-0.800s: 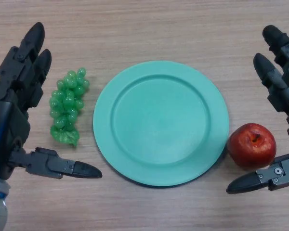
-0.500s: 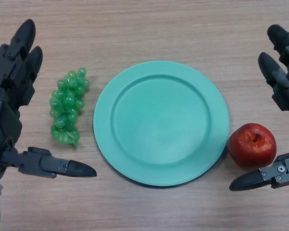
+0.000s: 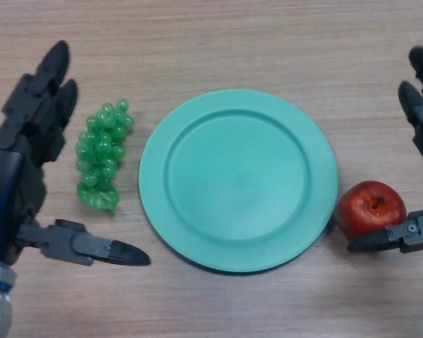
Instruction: Pick up the red apple and place it on the plate
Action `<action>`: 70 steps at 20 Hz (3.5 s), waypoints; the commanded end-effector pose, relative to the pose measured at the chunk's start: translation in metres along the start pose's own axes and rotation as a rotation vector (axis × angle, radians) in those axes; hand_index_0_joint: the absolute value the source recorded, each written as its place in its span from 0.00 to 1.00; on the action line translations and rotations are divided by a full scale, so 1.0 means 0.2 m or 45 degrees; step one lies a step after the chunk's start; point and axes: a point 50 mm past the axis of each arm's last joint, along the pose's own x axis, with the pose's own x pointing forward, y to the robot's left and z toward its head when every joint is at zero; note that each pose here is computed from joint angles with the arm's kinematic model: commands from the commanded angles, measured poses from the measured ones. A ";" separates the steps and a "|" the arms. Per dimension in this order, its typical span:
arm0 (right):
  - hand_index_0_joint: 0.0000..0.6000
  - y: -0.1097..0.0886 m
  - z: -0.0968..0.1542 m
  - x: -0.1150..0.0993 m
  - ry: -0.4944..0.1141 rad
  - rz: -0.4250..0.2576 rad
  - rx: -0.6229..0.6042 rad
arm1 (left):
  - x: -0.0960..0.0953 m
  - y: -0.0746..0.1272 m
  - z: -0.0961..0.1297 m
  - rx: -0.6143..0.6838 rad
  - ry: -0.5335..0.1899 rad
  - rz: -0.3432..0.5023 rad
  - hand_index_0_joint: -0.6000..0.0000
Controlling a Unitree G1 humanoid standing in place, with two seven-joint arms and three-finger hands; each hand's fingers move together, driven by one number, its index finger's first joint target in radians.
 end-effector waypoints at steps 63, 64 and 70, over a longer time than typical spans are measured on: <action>0.00 0.14 0.56 -0.08 -0.343 0.085 0.119 | -0.04 0.02 0.23 0.047 -0.279 0.027 1.00; 0.00 0.14 0.56 -0.09 -0.350 0.062 0.116 | -0.04 0.01 0.22 0.044 -0.273 0.025 1.00; 0.00 0.14 0.57 -0.08 -0.377 0.026 0.109 | -0.06 0.02 0.22 0.057 -0.267 0.036 1.00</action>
